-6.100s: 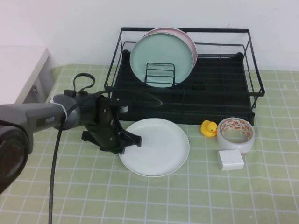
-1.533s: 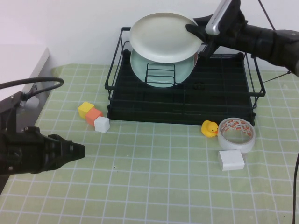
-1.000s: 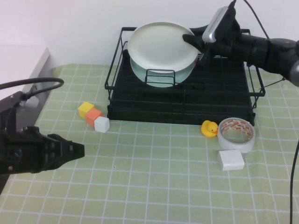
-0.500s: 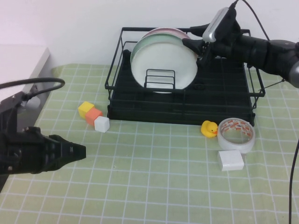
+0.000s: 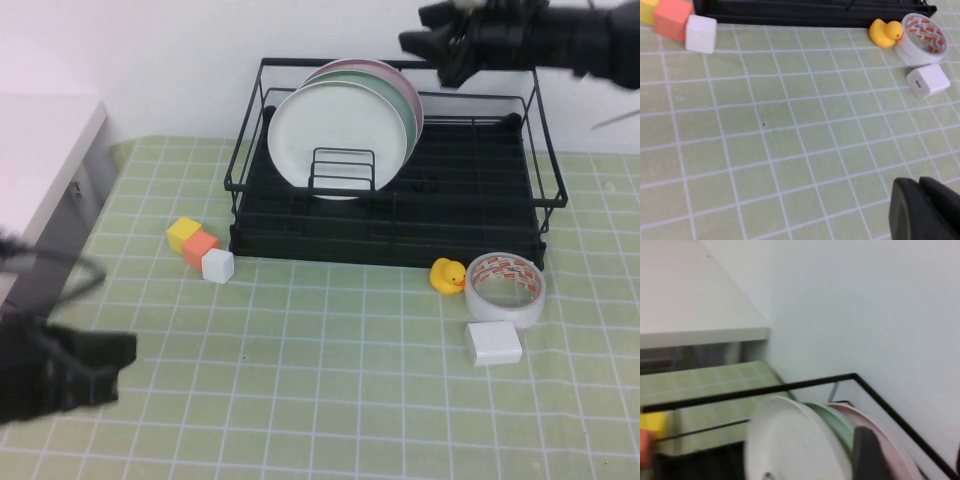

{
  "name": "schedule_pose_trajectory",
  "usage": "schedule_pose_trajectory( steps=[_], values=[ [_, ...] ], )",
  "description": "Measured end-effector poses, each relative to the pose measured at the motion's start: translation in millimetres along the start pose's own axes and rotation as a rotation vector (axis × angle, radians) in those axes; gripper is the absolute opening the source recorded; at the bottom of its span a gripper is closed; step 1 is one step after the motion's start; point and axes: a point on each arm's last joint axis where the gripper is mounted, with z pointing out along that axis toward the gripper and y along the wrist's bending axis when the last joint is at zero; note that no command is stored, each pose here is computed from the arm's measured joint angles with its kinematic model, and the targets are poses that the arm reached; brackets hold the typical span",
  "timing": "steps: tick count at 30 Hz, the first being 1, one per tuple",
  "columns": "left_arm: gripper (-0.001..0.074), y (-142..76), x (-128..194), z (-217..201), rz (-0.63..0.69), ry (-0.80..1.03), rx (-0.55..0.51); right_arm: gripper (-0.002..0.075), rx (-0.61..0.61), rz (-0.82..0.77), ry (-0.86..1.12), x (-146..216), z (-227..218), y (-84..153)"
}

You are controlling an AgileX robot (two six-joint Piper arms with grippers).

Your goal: Place plate on rack

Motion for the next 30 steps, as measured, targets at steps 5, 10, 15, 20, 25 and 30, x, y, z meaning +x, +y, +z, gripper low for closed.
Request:
schedule_pose_trajectory(
  steps=[5,10,15,20,25,30],
  values=[
    [0.0,-6,32,-17,-0.029,-0.06,-0.04,0.0244,-0.103,0.068,0.018,-51,-46,0],
    [0.0,-7,67,-23,-0.106,-0.106,-0.075,0.0058,-0.266,0.068,-0.009,-105,-96,15],
    [0.0,-5,79,-32,-0.096,-0.235,-0.15,0.0006,-0.349,0.096,-0.067,-150,-127,35],
    [-0.0001,-6,77,-40,-0.077,-0.321,-0.181,0.0,-0.354,0.132,-0.086,-181,-154,54],
    [0.0,-7,77,-41,-0.075,-0.328,-0.179,0.0001,-0.343,0.126,-0.053,-201,-190,87],
    [0.0,-15,79,-39,-0.034,-0.301,-0.11,0.0002,-0.226,0.087,-0.042,-214,-233,145]
  ],
)
